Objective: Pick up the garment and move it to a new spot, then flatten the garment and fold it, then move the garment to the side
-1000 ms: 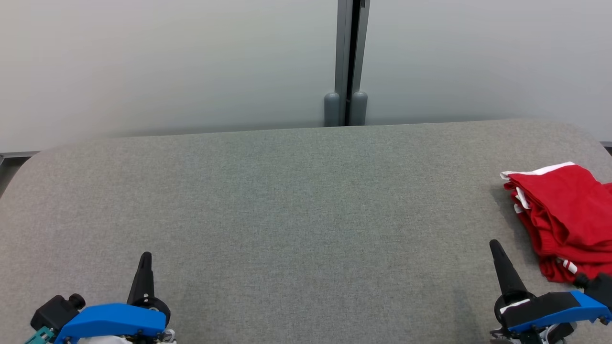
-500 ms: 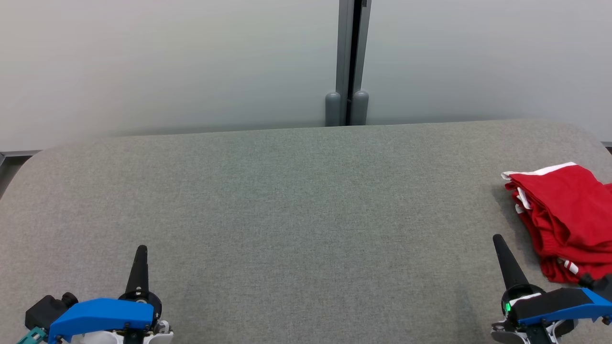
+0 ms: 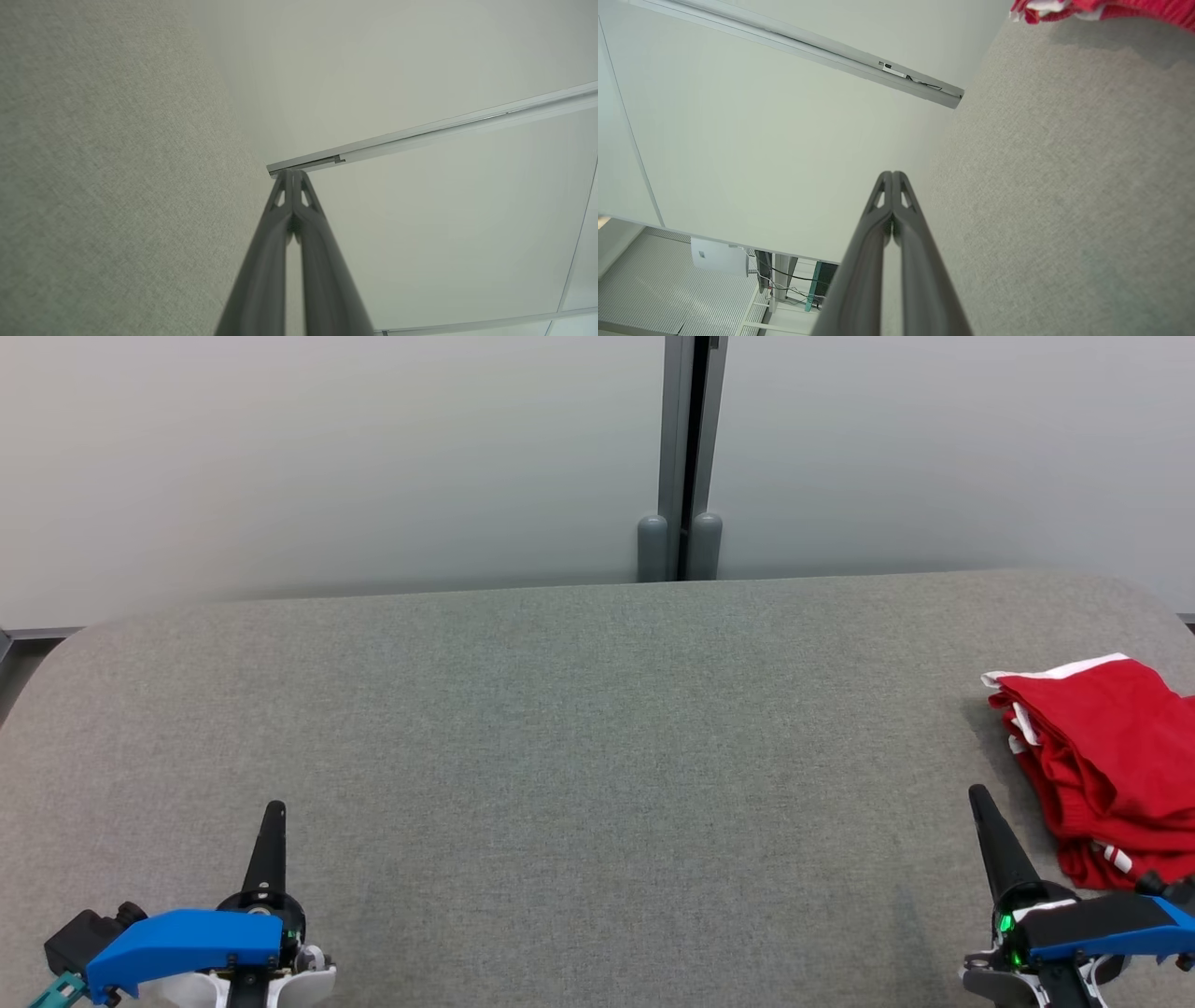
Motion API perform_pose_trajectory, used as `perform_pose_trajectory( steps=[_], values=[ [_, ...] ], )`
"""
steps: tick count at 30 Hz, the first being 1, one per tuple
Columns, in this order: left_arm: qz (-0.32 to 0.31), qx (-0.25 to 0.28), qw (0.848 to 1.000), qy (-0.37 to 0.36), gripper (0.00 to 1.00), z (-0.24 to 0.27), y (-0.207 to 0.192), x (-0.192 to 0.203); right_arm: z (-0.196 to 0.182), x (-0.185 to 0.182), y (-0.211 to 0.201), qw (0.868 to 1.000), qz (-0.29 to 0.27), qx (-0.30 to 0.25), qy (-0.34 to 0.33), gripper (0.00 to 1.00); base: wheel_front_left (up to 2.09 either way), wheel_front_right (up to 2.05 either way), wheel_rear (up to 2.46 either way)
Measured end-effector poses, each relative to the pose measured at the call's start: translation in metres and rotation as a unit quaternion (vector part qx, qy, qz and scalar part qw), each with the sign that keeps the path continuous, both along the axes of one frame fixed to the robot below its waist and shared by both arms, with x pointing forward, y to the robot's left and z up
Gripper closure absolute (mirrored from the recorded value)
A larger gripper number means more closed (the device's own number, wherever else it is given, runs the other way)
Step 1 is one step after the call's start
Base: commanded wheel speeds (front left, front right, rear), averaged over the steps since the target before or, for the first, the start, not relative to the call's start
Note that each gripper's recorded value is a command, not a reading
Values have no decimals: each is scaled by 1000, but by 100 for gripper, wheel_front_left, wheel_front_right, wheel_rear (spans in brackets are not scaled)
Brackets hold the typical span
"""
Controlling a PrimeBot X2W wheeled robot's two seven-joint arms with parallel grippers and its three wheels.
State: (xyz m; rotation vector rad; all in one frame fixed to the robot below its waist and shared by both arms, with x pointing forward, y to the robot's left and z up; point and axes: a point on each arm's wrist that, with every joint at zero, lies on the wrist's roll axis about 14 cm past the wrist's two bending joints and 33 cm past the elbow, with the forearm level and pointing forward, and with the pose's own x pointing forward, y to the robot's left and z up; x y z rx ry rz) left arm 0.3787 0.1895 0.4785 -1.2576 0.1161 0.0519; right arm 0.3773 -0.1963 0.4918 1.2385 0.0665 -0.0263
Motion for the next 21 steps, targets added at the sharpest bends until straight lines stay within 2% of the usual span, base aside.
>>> perform_pose_trajectory(
  steps=[21],
  values=[
    [12, -79, 997, -21, 100, 12, 4, 5, 5, 5, -1, 996, -8, 84, -11, 100, 0, 0, 0]
  ],
)
